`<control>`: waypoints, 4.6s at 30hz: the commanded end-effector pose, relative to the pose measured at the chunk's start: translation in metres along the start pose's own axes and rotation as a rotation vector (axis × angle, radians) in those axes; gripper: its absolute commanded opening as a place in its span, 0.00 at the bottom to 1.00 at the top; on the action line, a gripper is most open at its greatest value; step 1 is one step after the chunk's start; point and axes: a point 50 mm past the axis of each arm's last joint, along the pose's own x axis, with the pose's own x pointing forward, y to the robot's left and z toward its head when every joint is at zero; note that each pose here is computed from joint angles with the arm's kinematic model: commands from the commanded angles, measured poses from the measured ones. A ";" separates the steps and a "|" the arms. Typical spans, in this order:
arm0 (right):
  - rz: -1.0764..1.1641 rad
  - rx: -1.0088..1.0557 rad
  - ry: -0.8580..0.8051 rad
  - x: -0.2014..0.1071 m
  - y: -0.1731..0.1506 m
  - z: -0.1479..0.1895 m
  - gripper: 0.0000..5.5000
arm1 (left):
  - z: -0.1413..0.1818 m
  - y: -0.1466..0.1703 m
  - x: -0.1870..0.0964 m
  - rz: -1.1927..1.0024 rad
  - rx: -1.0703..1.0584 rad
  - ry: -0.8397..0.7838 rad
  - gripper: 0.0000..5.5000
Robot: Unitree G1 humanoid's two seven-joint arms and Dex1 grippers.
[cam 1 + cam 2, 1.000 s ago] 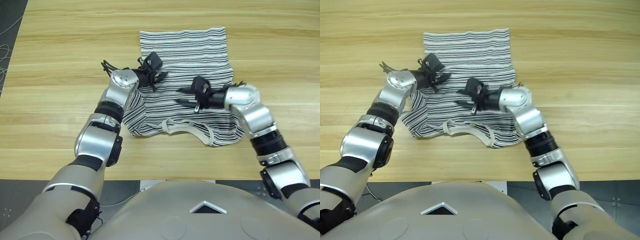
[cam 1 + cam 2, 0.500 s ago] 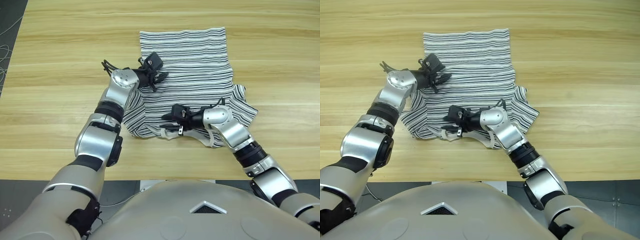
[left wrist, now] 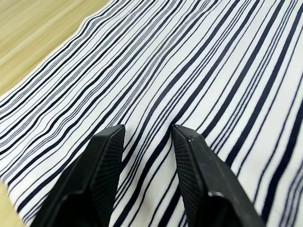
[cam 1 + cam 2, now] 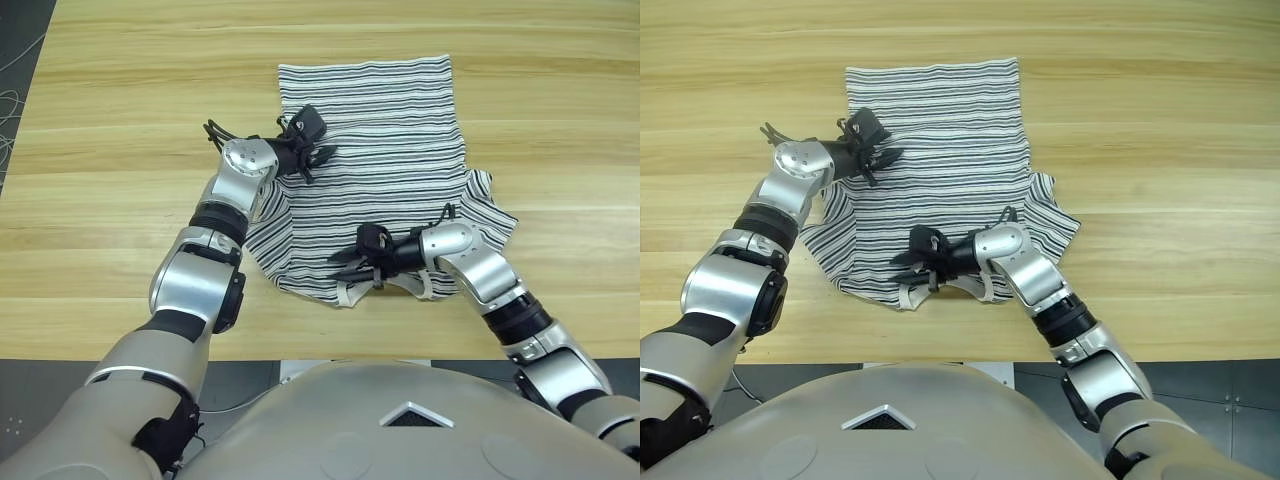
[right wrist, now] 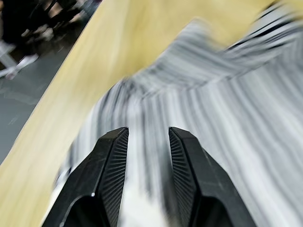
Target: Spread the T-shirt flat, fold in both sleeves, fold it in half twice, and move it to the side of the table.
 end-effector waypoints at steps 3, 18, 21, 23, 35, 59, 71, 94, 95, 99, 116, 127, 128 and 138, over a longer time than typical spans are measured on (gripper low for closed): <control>-0.036 0.088 -0.188 -0.023 -0.013 0.032 0.28 | -0.006 -0.011 0.001 -0.071 -0.017 -0.011 0.34; -0.439 0.129 -0.285 -0.120 -0.033 0.030 0.28 | 0.052 -0.016 -0.094 0.158 -0.222 -0.490 0.34; -0.649 0.123 -0.321 -0.145 -0.041 0.036 0.28 | 0.018 -0.052 -0.119 0.257 -0.535 -0.396 0.34; -0.794 0.102 -0.368 -0.156 -0.047 0.039 0.28 | 0.004 -0.069 -0.139 0.367 -0.717 -0.364 0.34; -1.423 -0.328 -0.594 -0.161 -0.038 0.037 0.28 | -0.034 -0.084 -0.221 0.663 -1.095 -0.252 0.34; -1.368 -0.575 -0.632 -0.142 -0.021 0.031 0.28 | -0.071 -0.107 -0.179 0.517 -1.389 -0.058 0.34; -1.349 -0.580 -0.626 -0.137 -0.021 0.030 0.28 | -0.071 -0.106 -0.171 0.520 -1.323 -0.061 0.34; -1.340 -0.574 -0.616 -0.133 -0.021 0.024 0.28 | -0.061 -0.067 -0.184 0.645 -1.088 -0.154 0.02; -1.341 -0.573 -0.616 -0.134 -0.021 0.024 0.28 | -0.060 -0.064 -0.185 0.646 -1.075 -0.156 0.02; -1.343 -0.574 -0.617 -0.134 -0.021 0.024 0.28 | -0.055 -0.060 -0.184 0.619 -1.035 -0.158 0.02; -1.330 -0.567 -0.616 -0.131 -0.023 0.025 0.28 | -0.030 -0.097 -0.153 0.316 -0.832 -0.044 0.02; -1.316 -0.566 -0.622 -0.127 -0.021 0.027 0.28 | -0.039 -0.109 -0.142 0.268 -0.823 0.037 0.02; -1.314 -0.566 -0.622 -0.127 -0.022 0.027 0.28 | -0.041 -0.108 -0.142 0.274 -0.825 0.039 0.02; -1.309 -0.570 -0.624 -0.125 -0.022 0.028 0.28 | -0.046 -0.113 -0.142 0.255 -0.822 0.071 0.02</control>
